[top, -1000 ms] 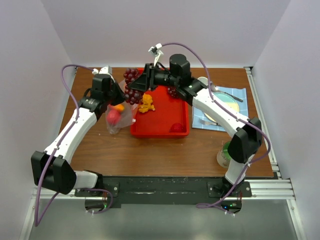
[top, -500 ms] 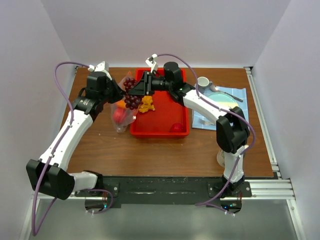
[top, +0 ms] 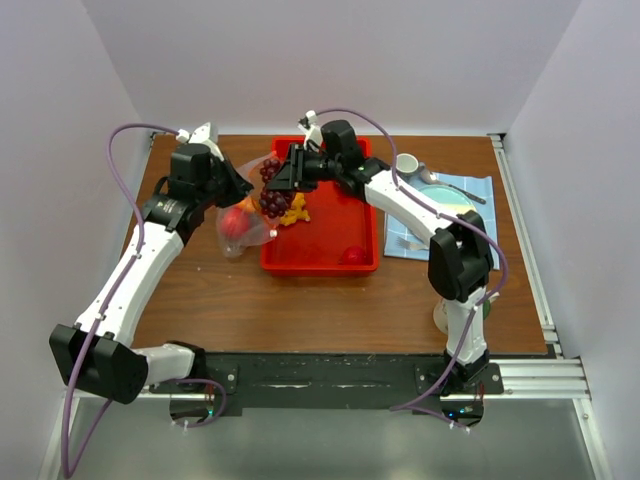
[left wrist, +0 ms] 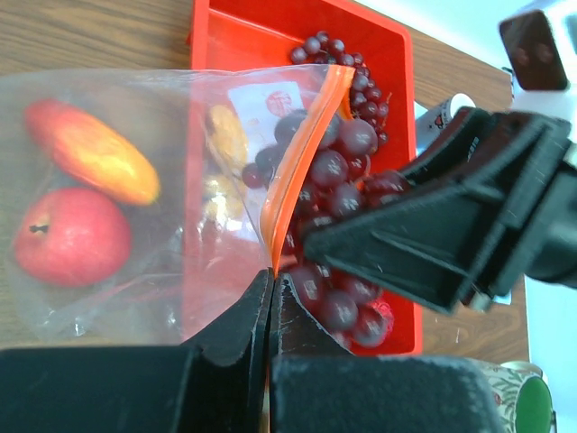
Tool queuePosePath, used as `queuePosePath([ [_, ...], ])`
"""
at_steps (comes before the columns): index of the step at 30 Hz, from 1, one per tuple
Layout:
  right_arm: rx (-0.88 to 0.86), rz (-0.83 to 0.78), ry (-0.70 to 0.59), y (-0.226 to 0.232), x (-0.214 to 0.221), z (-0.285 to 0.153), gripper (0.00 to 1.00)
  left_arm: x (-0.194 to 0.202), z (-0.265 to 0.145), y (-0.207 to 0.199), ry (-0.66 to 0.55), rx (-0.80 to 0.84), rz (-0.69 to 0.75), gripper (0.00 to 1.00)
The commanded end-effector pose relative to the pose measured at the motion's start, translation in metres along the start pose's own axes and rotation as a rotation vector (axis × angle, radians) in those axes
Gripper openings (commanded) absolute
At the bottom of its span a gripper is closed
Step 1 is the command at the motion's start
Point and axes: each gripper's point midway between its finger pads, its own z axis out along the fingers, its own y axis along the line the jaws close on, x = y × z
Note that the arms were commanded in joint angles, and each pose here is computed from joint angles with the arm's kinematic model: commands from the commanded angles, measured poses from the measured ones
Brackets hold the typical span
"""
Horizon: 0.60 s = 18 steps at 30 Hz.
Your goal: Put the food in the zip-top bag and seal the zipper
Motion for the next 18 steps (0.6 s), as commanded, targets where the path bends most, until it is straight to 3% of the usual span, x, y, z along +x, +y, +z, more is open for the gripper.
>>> queuePosePath([
  [1, 0.209, -0.040, -0.055, -0.018, -0.023, -0.014, 0.26, -0.013, -0.012, -0.018, -0.037, 0.084, 0.028, 0.00],
  [12, 0.416, -0.147, -0.085, -0.011, -0.018, -0.006, 0.67, 0.003, 0.001, -0.024, 0.020, 0.139, 0.005, 0.00],
  [18, 0.473, -0.189, -0.078, -0.012, -0.012, -0.008, 0.77, 0.000, 0.004, -0.018, 0.001, 0.106, -0.015, 0.00],
])
